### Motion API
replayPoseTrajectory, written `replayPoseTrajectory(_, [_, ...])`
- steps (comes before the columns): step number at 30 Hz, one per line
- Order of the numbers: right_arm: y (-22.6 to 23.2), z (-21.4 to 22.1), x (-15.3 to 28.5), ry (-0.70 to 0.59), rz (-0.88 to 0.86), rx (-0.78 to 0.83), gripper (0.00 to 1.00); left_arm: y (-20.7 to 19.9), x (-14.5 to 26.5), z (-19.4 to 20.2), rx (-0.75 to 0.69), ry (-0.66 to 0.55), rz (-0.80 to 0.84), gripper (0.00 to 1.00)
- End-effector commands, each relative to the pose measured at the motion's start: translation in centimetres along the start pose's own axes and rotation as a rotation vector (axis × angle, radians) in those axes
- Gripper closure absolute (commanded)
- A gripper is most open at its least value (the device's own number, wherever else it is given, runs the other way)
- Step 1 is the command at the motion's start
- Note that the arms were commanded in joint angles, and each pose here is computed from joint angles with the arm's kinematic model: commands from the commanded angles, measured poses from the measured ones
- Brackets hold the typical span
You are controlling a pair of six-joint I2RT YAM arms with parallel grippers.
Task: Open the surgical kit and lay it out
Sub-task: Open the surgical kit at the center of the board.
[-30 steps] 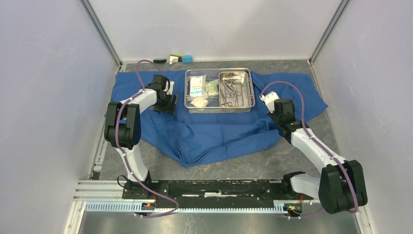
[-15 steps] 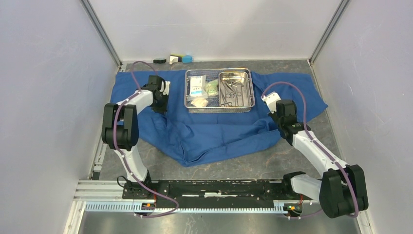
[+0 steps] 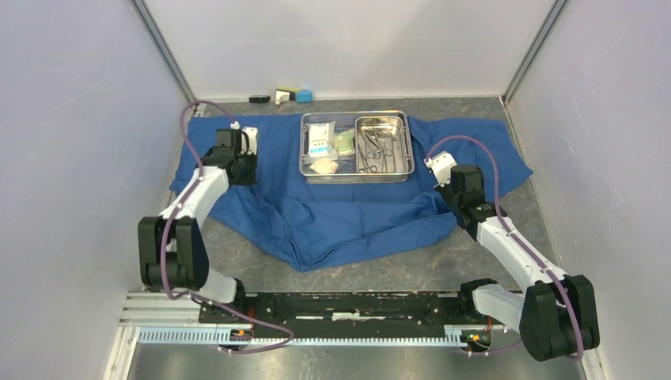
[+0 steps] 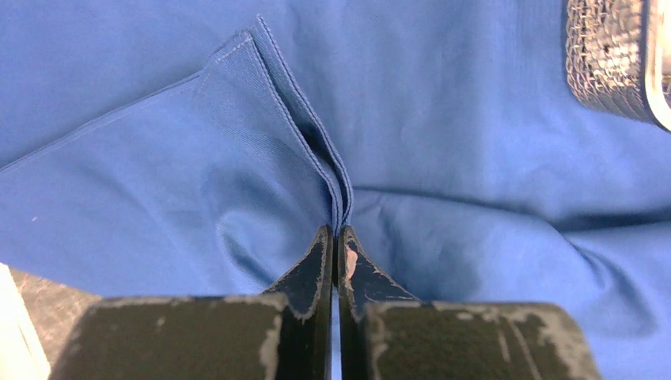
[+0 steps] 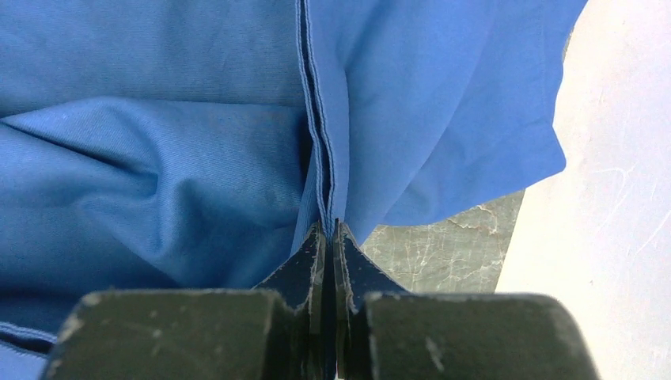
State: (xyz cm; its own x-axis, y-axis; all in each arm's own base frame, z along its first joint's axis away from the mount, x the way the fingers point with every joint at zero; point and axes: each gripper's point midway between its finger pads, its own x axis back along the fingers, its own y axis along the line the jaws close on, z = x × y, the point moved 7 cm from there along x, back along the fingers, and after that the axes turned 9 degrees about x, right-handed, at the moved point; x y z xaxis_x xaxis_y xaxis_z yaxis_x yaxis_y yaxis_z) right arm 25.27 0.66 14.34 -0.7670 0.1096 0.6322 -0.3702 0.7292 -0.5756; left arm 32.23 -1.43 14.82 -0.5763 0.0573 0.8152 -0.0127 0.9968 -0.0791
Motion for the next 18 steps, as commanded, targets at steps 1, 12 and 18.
replayPoseTrajectory(1, [0.1,-0.3,0.5,-0.049,-0.013,-0.025,0.94,0.5,2.8,0.4,-0.052,-0.088,-0.013,0.98])
replayPoseTrajectory(12, [0.6,1.4,1.2,0.010,-0.025,0.032,0.84,1.8,9.6,4.1,-0.268,-0.104,-0.041,0.98])
replayPoseTrajectory(18, [1.4,0.7,-0.3,0.036,-0.119,0.042,0.72,1.0,11.2,6.2,-0.325,-0.076,0.057,0.98])
